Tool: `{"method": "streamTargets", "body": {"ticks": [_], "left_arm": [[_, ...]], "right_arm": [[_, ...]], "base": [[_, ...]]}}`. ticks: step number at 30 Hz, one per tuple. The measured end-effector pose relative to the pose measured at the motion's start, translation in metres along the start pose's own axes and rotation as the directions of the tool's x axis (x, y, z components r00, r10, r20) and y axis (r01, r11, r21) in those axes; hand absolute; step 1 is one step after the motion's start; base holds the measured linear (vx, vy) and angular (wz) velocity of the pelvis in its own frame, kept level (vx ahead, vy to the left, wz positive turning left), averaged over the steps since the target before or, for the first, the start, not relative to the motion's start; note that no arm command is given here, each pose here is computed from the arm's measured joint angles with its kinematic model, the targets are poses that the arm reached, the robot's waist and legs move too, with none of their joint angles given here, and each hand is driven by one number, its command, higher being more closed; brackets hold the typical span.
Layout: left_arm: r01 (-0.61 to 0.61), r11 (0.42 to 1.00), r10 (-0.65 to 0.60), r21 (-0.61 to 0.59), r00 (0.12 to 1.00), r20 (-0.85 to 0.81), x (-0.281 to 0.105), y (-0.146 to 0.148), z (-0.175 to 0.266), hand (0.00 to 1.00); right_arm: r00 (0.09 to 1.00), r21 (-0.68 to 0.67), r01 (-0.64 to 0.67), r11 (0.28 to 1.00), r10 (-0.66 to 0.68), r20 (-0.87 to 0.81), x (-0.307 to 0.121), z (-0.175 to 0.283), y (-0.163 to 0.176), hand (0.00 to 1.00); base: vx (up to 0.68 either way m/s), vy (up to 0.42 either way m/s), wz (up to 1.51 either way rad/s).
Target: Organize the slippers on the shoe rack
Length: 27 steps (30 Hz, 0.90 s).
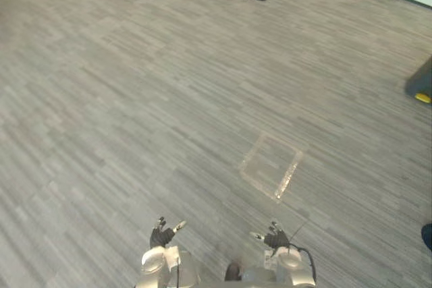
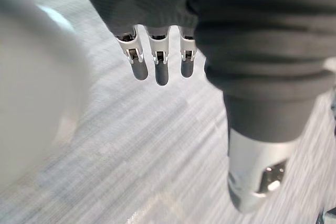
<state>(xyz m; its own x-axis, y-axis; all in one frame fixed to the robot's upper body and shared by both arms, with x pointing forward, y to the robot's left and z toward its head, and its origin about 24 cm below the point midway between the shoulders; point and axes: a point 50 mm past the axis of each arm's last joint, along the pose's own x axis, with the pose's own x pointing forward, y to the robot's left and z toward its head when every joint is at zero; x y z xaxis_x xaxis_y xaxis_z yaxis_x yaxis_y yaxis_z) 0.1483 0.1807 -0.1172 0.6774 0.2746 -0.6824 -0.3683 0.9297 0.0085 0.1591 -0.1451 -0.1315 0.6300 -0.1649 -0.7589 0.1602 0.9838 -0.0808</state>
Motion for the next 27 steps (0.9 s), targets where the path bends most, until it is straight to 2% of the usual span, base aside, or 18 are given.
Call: {"method": "streamTargets", "body": {"ticks": [9, 12, 16, 20, 24, 27], "left_arm": [[-0.049, 0.999, 0.050, 0.019, 0.998, -0.038, 0.001, 0.013, -0.009, 0.00], [-0.022, 0.998, 0.026, 0.057, 0.998, -0.063, 0.003, 0.008, -0.012, 0.00], [-0.017, 0.998, 0.023, 0.068, 0.995, -0.097, 0.005, 0.007, -0.017, 0.00], [-0.030, 0.993, 0.043, 0.113, 0.992, -0.117, 0.006, 0.020, -0.021, 0.00], [0.006, 0.992, 0.010, 0.125, 0.991, -0.131, 0.006, 0.007, -0.024, 0.00], [0.009, 0.992, 0.008, 0.123, 0.990, -0.140, 0.003, 0.006, -0.028, 0.00]], "right_arm": [[0.999, -0.010, 0.007, 1.000, -0.008, -0.052, -0.002, -0.014, -0.003, 0.00], [0.998, -0.018, 0.001, 1.000, -0.002, -0.056, -0.003, -0.016, -0.003, 0.00], [0.999, -0.054, -0.004, 0.999, 0.002, -0.033, 0.002, -0.006, -0.003, 0.00], [0.998, -0.064, -0.021, 0.998, 0.017, -0.056, 0.003, -0.010, 0.000, 0.00], [0.999, -0.056, 0.019, 0.998, -0.021, -0.035, 0.008, -0.001, -0.017, 0.00], [0.999, -0.042, 0.013, 0.999, -0.015, -0.039, 0.005, -0.005, -0.013, 0.00]], "base": [[0.44, 0.330, -0.85], [0.38, 0.133, -0.64], [0.31, 0.031, -0.86], [0.36, -0.070, -0.71], [0.34, -0.115, -0.46], [0.25, -0.116, -0.38]]}}
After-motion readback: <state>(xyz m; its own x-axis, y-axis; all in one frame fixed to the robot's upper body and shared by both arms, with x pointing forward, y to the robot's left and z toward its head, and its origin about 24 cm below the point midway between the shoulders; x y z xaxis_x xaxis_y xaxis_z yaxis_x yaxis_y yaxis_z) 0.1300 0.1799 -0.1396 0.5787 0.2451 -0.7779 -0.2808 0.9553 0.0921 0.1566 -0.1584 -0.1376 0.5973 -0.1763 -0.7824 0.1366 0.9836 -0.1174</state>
